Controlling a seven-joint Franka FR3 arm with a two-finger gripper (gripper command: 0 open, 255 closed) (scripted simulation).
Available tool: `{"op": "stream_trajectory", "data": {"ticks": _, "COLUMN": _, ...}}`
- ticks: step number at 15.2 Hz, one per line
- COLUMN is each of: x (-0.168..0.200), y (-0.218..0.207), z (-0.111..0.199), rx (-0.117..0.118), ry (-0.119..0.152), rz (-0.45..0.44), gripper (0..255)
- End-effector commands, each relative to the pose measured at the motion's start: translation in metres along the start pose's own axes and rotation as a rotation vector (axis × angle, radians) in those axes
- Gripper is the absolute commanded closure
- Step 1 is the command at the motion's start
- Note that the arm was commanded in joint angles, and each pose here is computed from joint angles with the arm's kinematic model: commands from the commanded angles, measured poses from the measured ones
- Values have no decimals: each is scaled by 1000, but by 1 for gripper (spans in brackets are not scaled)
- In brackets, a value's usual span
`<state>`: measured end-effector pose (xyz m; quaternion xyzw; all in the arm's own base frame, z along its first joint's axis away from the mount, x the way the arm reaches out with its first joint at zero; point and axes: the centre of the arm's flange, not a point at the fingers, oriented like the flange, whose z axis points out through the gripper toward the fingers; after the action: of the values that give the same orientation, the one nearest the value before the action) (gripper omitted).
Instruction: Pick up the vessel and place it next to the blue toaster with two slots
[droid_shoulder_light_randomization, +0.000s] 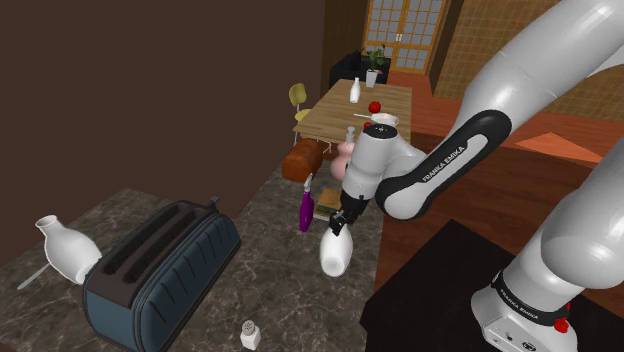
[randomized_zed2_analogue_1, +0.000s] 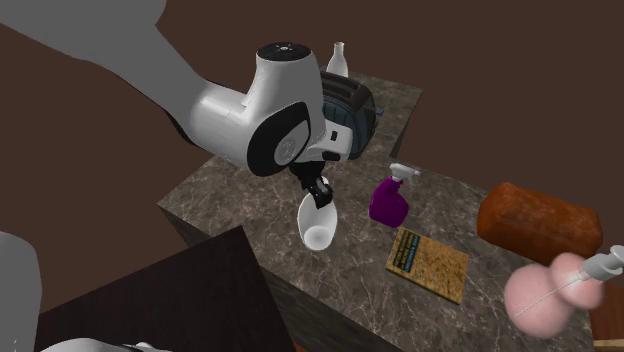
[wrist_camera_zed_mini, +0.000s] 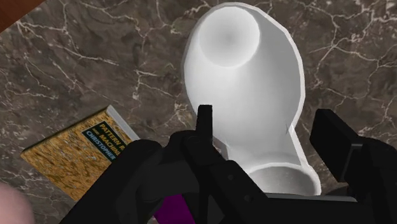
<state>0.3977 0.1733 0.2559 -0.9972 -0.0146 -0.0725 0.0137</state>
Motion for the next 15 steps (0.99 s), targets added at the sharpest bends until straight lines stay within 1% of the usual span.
{"op": "stream_trajectory", "data": {"ticks": 1, "x": 0, "y": 0, "z": 0, "rx": 0, "ry": 0, "rz": 0, "gripper": 255}}
{"op": "stream_trajectory", "data": {"ticks": 9, "x": 0, "y": 0, "z": 0, "rx": 0, "ry": 0, "rz": 0, "gripper": 255}}
{"op": "stream_trajectory", "data": {"ticks": 15, "x": 5, "y": -1, "z": -31, "rx": 0, "ry": 0, "rz": 0, "gripper": 255}}
